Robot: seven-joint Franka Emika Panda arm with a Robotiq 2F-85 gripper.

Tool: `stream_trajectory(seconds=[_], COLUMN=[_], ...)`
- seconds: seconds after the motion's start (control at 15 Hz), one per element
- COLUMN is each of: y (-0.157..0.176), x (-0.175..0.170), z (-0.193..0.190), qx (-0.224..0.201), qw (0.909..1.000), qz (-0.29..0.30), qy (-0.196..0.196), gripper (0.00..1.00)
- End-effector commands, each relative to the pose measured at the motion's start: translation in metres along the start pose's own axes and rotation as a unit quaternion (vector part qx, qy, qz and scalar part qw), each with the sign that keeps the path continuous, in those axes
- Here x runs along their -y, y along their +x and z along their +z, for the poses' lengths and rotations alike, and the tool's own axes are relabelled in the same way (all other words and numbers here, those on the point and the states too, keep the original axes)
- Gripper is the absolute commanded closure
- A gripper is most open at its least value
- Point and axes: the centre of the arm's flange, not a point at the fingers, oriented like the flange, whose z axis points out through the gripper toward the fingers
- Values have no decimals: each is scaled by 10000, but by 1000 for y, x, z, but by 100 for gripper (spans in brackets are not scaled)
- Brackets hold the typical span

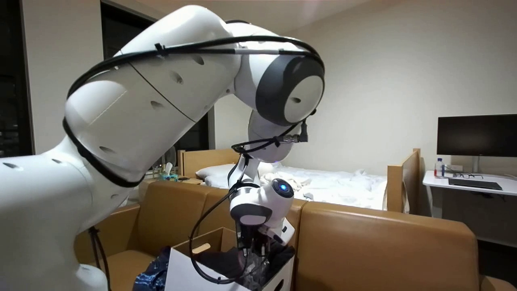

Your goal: Move the packet from the box and put it on the sofa

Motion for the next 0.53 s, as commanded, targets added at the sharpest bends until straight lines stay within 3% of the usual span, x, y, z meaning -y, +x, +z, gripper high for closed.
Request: stream_trajectory(seconds=[0.0, 0.2, 0.27, 0.47], y=[-16, -16, -25, -14], x=[-26, -33, -42, -44], z=[-14, -52, -38, -42], qx=[17, 27, 42, 65], qw=[9952, 9857, 9817, 9699], qz=[553, 945, 1071, 1298], qy=[803, 1397, 1572, 2059], gripper=[93, 94, 94, 94])
